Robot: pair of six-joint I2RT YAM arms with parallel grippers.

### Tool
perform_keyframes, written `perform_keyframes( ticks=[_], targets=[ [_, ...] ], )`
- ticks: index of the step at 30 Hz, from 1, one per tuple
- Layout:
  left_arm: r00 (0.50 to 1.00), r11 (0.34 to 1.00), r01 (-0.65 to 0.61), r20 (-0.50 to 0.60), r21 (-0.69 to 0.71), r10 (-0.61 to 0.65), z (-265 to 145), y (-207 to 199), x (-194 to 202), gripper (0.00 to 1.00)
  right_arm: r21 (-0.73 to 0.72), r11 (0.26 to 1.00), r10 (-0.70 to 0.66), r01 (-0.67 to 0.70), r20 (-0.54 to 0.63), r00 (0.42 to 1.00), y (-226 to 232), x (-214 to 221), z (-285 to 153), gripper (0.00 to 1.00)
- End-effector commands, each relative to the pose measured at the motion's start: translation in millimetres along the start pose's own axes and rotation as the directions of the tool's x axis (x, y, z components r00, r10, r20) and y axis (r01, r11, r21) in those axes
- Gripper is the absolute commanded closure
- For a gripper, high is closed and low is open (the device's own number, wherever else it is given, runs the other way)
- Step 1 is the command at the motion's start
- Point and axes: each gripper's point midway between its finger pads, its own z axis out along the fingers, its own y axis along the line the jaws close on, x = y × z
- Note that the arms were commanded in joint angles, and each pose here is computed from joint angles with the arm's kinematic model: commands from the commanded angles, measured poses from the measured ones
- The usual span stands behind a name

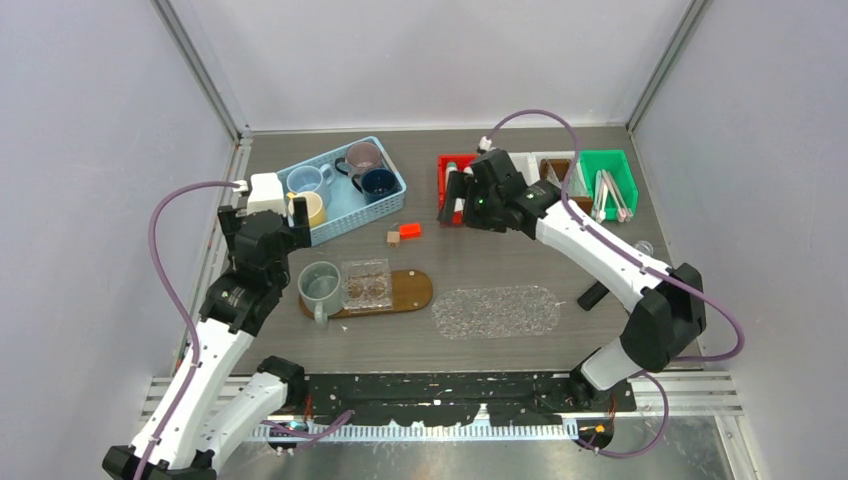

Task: Prepare toiletry sets of a toothbrush and toothpaste on the tray
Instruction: Move the tray to the center of the board, then pick up the toothpaste from the storage box.

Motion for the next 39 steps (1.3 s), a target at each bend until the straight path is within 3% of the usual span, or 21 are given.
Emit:
perform_keyframes(
  ticks=[1, 6, 16, 21, 25, 31, 39],
  targets=[
    [0.999, 0.999, 0.038, 0.016, 0.026, -0.039, 2.3, -6.6, -6.7, 0.0, 0.192, 0.981, -0.064, 0.024, 0.203, 0.977, -37.0, -42.8, -28.8, 0.03],
    [0.999, 0.998, 0.037, -0.012, 0.052, -0.037, 6.0, -14.9, -1.3, 0.0, 0.201, 0.979, -0.102, 0.034, 0.34, 0.935, -47.9, -62.8, -35.0, 0.0],
    [0.999, 0.997, 0.032, -0.03, 0.067, -0.03, 8.3, -19.8, 3.3, 0.0, 0.276, 0.946, -0.256, 0.167, 0.328, 0.909, -71.7, -85.0, -6.6, 0.03],
    [0.999, 0.996, 0.036, -0.026, 0.084, -0.034, 7.6, -22.5, 1.9, 0.0, 0.342, 0.892, -0.389, 0.295, 0.249, 0.887, -85.3, -88.1, 25.3, 0.2],
    [0.999, 0.995, 0.039, -0.025, 0.088, -0.036, 6.7, -22.6, 1.2, 0.0, 0.376, 0.838, -0.493, 0.396, 0.207, 0.845, -99.4, -81.5, 44.0, 0.24],
    [0.999, 0.994, 0.046, -0.014, 0.096, -0.045, 4.3, -22.2, -0.7, 0.0, 0.4, 0.771, -0.593, 0.496, 0.164, 0.789, -110.9, -77.2, 70.2, 0.38],
    [0.999, 0.996, 0.043, 0.0, 0.079, -0.043, 2.6, -17.2, -2.6, 0.0, 0.407, 0.719, -0.657, 0.563, 0.134, 0.742, -114.3, -79.6, 96.9, 0.52]
  ],
)
